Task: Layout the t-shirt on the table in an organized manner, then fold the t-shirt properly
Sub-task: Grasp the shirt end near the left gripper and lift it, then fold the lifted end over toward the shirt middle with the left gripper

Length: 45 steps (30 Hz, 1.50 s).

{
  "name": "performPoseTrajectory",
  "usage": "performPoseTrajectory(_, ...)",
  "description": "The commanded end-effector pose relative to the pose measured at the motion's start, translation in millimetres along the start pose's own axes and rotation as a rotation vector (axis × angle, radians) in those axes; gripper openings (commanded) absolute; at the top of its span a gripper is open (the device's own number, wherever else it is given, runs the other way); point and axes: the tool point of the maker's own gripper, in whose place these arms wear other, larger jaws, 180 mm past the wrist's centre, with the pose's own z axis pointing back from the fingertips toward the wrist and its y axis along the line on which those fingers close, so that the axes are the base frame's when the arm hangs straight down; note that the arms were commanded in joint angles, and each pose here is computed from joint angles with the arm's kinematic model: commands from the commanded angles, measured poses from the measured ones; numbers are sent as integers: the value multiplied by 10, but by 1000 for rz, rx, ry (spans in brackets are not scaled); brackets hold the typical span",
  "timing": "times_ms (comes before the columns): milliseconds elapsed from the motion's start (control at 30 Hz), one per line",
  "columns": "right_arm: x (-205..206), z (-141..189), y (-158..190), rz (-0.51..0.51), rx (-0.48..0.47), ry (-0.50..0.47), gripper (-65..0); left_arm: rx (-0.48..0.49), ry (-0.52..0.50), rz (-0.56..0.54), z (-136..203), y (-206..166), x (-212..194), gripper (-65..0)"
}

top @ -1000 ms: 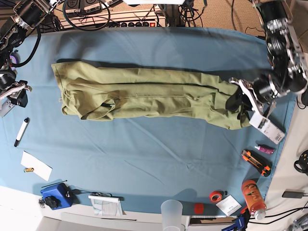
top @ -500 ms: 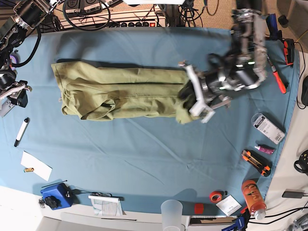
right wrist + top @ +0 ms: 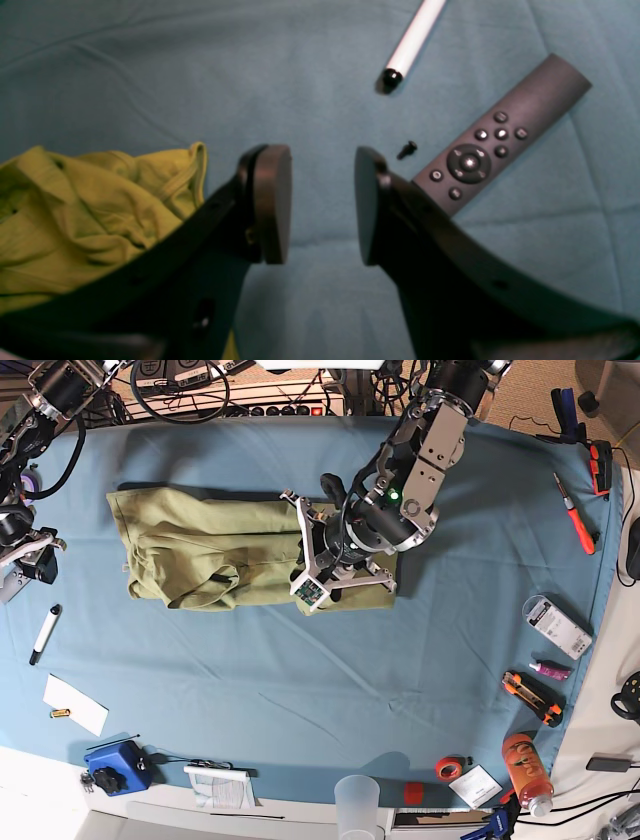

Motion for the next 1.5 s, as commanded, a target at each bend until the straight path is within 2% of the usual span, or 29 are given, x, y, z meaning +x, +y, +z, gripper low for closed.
performPoseTrajectory(0,228,59,-33,26,-5,-66,-433,-11,-59,-8,28,-37,173,-505)
performPoseTrajectory(67,235,59,-33,26,-4,-69,-433,-15,-82,-11,31,-57,219,-360)
performPoseTrajectory(100,240,59,-33,26,-5,-72,-433,-16,-87,-6,35,-68,238,-319)
performPoseTrajectory(133,243,59,-33,26,-4,-73,-433,-14,-94,2,51,-70,265,-306)
performPoseTrajectory(233,245,60,-32,26,-4,-74,-433,-11,-126,22,193,-110,414,-307)
performPoseTrajectory(300,243,60,-33,26,-4,-74,-433,10,-186,7,355,-102,571,-307)
performPoseTrajectory(433,241,60,-33,26,-5,-73,-433,152,-250,35,562,128,702,-313)
performPoseTrajectory(500,241,60,-33,26,-4,-72,-433,220,-214,53,516,266,591,-338)
performPoseTrajectory(633,247,63,-13,49,8,-73,-433,288,-78,22,339,455,222,-381)
performPoseTrajectory(733,257,65,25,60,28,-79,-433,353,-7,58,331,622,7,-432)
performPoseTrajectory(833,322,75,96,34,69,-116,-433,323,-6,81,323,598,-84,-462)
performPoseTrajectory(933,367,85,148,16,98,-140,-433,275,-25,90,289,491,-132,-461)
performPoseTrajectory(1133,304,78,153,16,101,-106,-434,306,77,77,155,541,-448,-461)
performPoseTrajectory(1300,294,78,164,12,108,-100,-434,278,180,97,-30,514,-775,-461)
performPoseTrajectory(1467,382,99,249,-17,157,-146,-434,277,191,99,-49,514,-808,-461)
